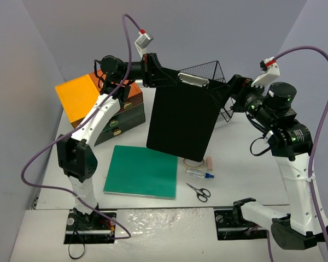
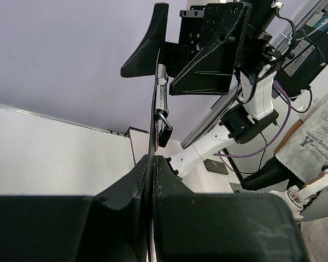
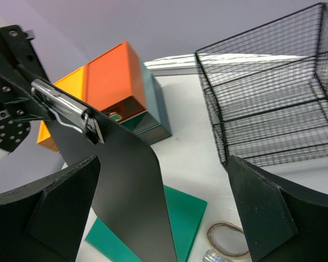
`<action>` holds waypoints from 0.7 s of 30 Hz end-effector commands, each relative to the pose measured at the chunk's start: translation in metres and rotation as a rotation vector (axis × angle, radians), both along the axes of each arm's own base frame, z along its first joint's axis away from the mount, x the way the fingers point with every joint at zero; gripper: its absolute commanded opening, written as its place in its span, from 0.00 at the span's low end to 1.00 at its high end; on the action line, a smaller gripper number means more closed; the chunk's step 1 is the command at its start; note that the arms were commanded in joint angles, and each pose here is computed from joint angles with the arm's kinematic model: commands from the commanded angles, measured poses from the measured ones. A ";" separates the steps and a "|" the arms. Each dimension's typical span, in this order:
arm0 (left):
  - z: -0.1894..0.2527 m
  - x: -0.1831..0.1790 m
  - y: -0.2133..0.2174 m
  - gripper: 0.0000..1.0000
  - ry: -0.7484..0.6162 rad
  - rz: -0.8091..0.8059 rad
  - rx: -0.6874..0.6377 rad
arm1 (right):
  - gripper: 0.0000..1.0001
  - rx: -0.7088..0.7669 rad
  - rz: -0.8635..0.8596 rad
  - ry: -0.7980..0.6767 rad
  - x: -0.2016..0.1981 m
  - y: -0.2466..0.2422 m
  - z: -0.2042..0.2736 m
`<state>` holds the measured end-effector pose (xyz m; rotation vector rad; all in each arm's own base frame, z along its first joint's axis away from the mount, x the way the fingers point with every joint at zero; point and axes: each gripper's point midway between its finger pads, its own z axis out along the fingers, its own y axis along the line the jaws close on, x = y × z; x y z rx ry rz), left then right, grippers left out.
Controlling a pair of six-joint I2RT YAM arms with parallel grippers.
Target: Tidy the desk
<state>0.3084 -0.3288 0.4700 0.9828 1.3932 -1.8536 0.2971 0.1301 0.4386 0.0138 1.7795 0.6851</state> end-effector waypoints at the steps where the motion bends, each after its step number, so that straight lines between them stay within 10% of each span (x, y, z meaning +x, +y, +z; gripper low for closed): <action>1: 0.044 -0.004 0.000 0.00 -0.140 0.044 -0.094 | 1.00 0.013 -0.175 -0.048 0.006 -0.028 0.013; 21: 0.069 0.107 -0.048 0.00 -0.259 0.333 -0.307 | 1.00 0.075 -0.179 0.081 -0.048 -0.035 -0.021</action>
